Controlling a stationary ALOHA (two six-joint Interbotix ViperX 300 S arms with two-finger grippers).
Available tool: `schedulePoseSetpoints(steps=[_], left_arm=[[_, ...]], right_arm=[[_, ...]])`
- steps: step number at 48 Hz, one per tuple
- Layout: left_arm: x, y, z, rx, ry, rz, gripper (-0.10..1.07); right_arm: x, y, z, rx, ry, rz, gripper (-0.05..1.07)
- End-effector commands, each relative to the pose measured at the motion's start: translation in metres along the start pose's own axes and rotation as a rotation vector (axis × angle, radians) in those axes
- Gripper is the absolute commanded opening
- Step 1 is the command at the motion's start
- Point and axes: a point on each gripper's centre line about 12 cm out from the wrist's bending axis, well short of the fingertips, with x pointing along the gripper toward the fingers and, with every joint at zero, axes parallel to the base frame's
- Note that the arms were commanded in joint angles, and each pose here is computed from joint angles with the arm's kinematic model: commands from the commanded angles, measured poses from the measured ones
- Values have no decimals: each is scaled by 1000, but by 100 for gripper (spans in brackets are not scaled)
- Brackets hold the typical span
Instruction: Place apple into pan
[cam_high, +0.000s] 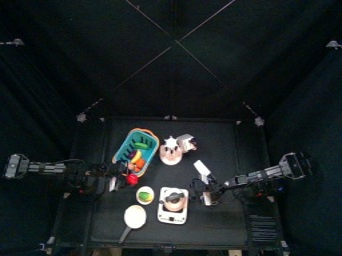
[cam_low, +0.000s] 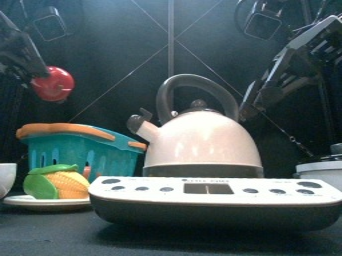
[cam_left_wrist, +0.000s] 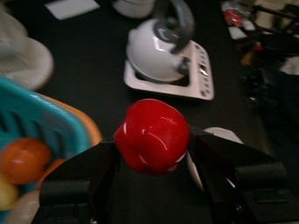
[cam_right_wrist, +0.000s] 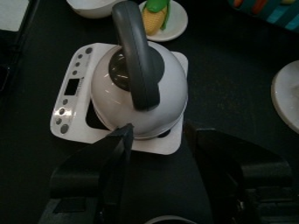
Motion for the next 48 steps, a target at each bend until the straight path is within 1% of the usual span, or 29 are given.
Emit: schedulePoseSetpoints(steps=[1,4,6,11,17,22,26,34,36,40,42,48], left_arm=[[10,-9,0,-11,15,-22,73],[21,-14,-7,-12,43,-28,73],[26,-19,-9,-9,50,-34,73],[43,-33,-19,35,85,-50,73],[56,-38,-30,49,118,-41,73],[66,-41,-35,23,134,-26,73],[75,-47,-41,-5,176,-25,73],[89,-51,-54,-78,248,-8,73],[92,-52,-56,-95,258,-3,74],[95,-52,-57,-100,267,4,74],[95,-52,-57,-103,268,5,76],[95,-52,-55,-100,259,3,87]], right_arm=[[-3,0,9,3,-28,-1,85],[-2,0,8,4,-23,0,85],[-2,0,7,5,-21,0,85],[-1,0,6,7,-18,1,85],[-1,1,6,9,-16,2,85],[-1,1,6,13,-16,4,85],[-1,1,6,17,-14,4,85],[0,2,6,16,-14,5,85],[0,2,6,16,-14,5,85],[0,1,7,18,-17,4,85],[0,2,7,17,-16,5,85],[0,2,7,17,-16,5,85]])
